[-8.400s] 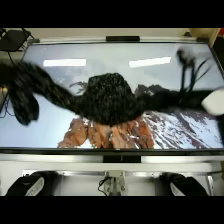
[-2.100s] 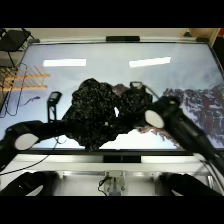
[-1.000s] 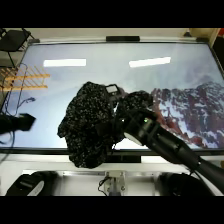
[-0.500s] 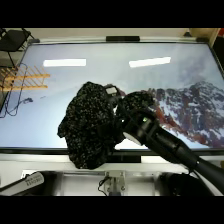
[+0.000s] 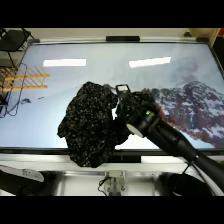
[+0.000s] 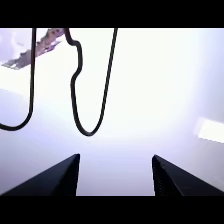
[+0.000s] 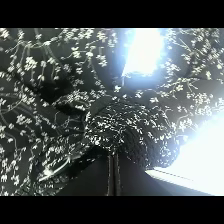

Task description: Fold the shirts.

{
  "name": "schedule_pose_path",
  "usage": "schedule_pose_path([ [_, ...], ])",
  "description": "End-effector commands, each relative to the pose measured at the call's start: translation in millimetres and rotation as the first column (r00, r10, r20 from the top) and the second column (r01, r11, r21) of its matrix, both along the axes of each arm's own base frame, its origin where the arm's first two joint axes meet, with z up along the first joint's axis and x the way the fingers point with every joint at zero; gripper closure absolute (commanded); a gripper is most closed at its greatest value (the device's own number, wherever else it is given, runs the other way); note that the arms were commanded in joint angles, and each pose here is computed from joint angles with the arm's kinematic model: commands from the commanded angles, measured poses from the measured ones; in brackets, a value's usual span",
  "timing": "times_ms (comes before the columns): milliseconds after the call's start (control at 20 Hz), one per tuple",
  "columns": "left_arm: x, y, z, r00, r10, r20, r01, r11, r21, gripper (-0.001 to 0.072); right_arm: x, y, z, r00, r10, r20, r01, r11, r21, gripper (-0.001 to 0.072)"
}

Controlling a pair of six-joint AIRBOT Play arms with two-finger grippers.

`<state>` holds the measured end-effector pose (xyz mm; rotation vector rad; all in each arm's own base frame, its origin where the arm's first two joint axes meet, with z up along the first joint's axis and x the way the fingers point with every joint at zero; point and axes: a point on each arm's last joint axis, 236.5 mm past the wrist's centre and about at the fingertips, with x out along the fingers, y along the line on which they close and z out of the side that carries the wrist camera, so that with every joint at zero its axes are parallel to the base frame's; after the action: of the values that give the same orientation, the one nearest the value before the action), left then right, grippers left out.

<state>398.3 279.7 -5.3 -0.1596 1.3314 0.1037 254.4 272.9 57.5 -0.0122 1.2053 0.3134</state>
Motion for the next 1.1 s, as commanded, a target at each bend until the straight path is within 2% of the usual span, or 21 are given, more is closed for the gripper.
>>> schedule_pose_path([
  [0, 7.4, 8.4, -30.2, 0.994, -0.109, -0.025, 0.109, 0.994, -0.004, 0.0159, 1.2, -5.1, -3.2, 0.998, -0.061, -0.03, 0.061, 0.998, 0.006, 0.0655],
  [450, 6.7, 22.8, -63.8, 0.99, -0.118, -0.072, 0.12, 0.993, 0.022, 0.0171, -2.4, -2.1, -3.6, 0.997, -0.059, -0.047, 0.06, 0.998, 0.018, 0.0655],
  [900, 10.8, 1.6, -95.1, 0.982, -0.149, -0.112, 0.144, 0.988, -0.049, 0.019, 3.8, -7.2, -2.8, 0.998, -0.06, -0.018, 0.06, 0.998, -0.004, 0.0655],
  [1000, 10.9, -1.8, -101.4, 0.978, -0.162, -0.131, 0.157, 0.986, -0.05, 0.0274, 4.0, -7.4, -2.8, 0.998, -0.06, -0.017, 0.06, 0.998, -0.004, 0.0655],
  [1050, 10.2, -1.1, -103.0, 0.976, -0.166, -0.141, 0.162, 0.986, -0.042, 0.0378, 3.9, -7.3, -2.8, 0.998, -0.06, -0.017, 0.06, 0.998, -0.004, 0.0655],
])
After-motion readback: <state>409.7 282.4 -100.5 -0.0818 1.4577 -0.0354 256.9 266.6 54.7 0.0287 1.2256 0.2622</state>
